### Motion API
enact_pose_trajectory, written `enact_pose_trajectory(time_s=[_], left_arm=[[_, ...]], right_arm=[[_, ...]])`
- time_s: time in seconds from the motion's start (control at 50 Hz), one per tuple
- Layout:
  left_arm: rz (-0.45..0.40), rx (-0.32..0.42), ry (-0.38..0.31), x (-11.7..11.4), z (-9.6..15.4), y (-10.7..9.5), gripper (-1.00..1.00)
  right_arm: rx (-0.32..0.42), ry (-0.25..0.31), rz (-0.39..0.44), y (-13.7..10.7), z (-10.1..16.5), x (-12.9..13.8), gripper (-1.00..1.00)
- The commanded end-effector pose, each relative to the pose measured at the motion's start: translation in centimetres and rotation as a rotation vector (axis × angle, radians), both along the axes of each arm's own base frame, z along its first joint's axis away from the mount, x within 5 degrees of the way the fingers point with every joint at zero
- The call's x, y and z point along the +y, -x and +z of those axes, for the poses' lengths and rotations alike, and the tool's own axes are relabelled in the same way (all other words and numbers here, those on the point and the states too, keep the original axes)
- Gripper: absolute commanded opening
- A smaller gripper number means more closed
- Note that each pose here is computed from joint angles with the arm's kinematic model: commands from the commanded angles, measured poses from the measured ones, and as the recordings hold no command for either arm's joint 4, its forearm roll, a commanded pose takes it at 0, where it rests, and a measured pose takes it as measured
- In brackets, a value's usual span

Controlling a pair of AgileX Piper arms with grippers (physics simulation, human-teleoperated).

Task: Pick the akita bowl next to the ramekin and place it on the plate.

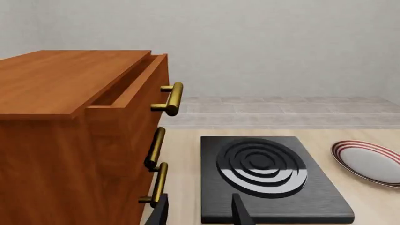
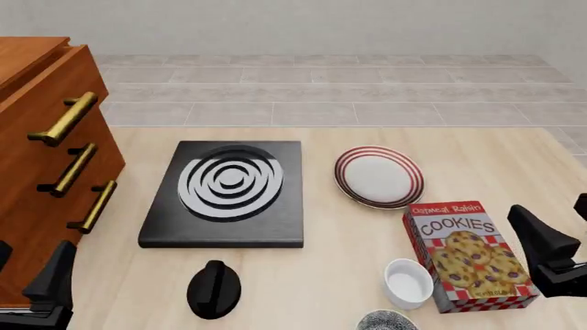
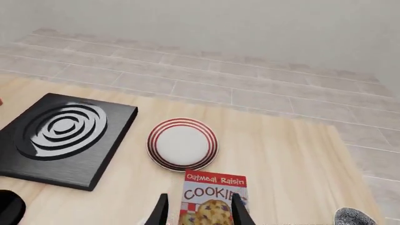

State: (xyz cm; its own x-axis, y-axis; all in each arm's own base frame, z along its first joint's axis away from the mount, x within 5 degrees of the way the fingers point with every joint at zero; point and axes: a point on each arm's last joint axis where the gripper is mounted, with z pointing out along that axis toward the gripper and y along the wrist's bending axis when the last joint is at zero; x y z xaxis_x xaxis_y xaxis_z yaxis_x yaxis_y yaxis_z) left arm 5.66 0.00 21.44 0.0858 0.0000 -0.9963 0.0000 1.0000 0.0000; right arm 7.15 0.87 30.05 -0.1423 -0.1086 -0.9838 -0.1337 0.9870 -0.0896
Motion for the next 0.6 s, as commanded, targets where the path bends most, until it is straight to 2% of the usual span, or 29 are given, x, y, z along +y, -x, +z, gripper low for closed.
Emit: enact_pose_trajectory(time_s=[0.02,0.04,0.06,0.1,0.22,0.24,0.28,0.36,0.54,0.6], left_arm=[[0.000,0.000,0.000,0.0,0.0,0.0,1.00],[0.000,0.000,0.000,0.0,0.0,0.0,1.00],[0.000,0.000,0.000,0.0,0.0,0.0,1.00],[0.000,0.000,0.000,0.0,0.0,0.0,1.00],[0.000,0.000,0.000,0.0,0.0,0.0,1.00],[0.000,0.000,0.000,0.0,0.0,0.0,1.00],[0.000,0.000,0.000,0.0,0.0,0.0,1.00],[0.000,0.000,0.000,0.0,0.0,0.0,1.00],[0.000,0.000,0.000,0.0,0.0,0.0,1.00],[0.000,0.000,0.000,0.0,0.0,0.0,1.00]], right_arm=[[0.070,-0.034,0.039,-0.2,1.2,0.4,1.00],[0.082,-0.061,0.039,-0.3,1.4,0.4,1.00],[0.078,-0.046,0.047,-0.2,1.4,0.5,1.00],[0.092,-0.068,0.057,-0.1,1.8,0.5,1.00],[0.122,-0.035,0.094,0.1,2.0,0.8,1.00],[0.135,-0.014,0.107,0.0,1.8,0.9,1.00],[0.149,-0.026,0.122,0.0,1.7,1.0,1.00],[0.166,-0.007,0.152,-0.1,1.5,1.2,1.00],[0.195,-0.024,0.199,-0.3,1.9,1.7,1.00],[0.203,-0.013,0.209,-0.4,2.0,1.9,1.00]])
